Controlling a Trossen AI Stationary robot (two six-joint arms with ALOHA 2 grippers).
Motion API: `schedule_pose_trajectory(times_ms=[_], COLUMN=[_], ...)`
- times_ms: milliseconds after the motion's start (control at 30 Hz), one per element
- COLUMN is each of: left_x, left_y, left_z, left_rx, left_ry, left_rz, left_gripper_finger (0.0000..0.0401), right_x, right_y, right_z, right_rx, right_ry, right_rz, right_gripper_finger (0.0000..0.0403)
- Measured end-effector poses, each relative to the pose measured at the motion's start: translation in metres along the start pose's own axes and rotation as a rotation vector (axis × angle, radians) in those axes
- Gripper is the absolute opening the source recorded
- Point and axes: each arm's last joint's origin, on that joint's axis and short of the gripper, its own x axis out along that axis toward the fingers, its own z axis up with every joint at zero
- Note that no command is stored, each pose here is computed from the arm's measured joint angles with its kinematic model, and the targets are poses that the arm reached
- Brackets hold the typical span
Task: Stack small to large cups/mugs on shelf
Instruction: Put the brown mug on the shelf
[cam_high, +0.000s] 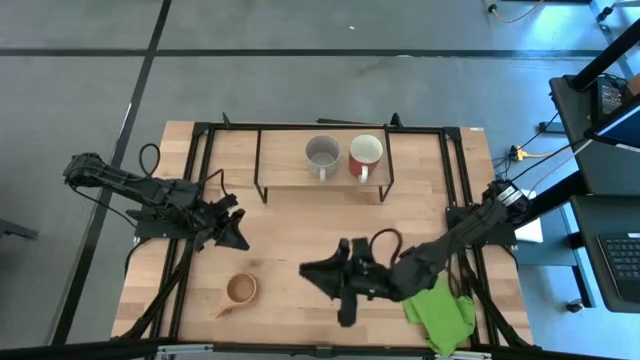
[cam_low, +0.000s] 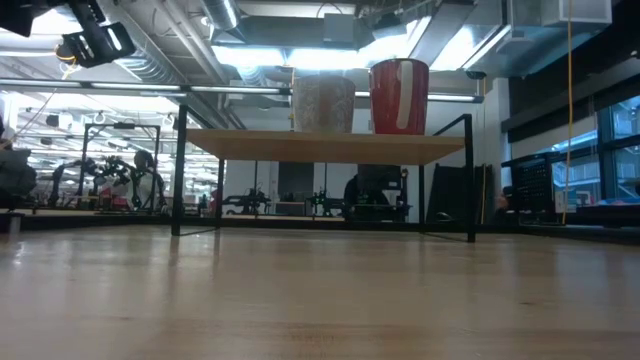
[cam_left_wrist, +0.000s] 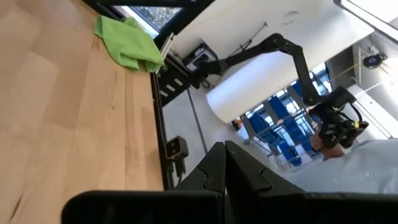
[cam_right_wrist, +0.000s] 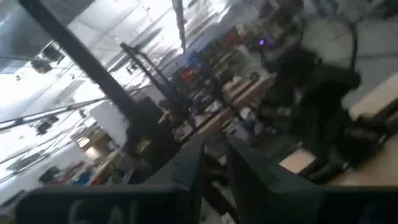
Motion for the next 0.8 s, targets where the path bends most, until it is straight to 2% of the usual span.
schedule_pose_trajectory(times_ms=[67, 133, 267, 367, 467, 600, 700, 800], left_x=[0.0, 0.0, -0.003, -0.007, -0.01, -0.015, -0.018, -0.019], left_y=[0.0, 0.001, 0.005, 0.007, 0.005, 0.002, 0.002, 0.004], left_z=[-0.001, -0.001, -0.007, -0.009, -0.009, -0.008, -0.009, -0.011], left_rx=[0.009, 0.007, -0.016, -0.028, -0.026, -0.029, -0.048, -0.072], left_ry=[0.013, 0.025, 0.078, 0.099, 0.085, 0.07, 0.063, 0.082], left_rz=[-0.006, -0.005, 0.044, 0.071, 0.056, 0.04, 0.049, 0.073], left_gripper_finger=[0.0, 0.0, 0.0, 0.0, 0.0, 0.0, 0.0, 0.0], right_x=[0.003, 0.005, 0.007, 0.005, -0.005, -0.03, -0.048, -0.062], right_y=[-0.002, 0.002, 0.008, 0.0, -0.019, -0.04, -0.058, -0.071], right_z=[-0.01, -0.014, -0.012, -0.02, -0.035, -0.047, -0.057, -0.054], right_rx=[-0.004, -0.076, -0.221, -0.258, -0.236, -0.226, -0.222, -0.206], right_ry=[0.03, 0.027, -0.093, -0.12, -0.146, -0.239, -0.258, -0.258], right_rz=[0.039, 0.145, 0.34, 0.369, 0.386, 0.451, 0.468, 0.487], right_gripper_finger=[0.0069, 0.0069, 0.0069, 0.0069, 0.0069, 0.0069, 0.0069, 0.0069])
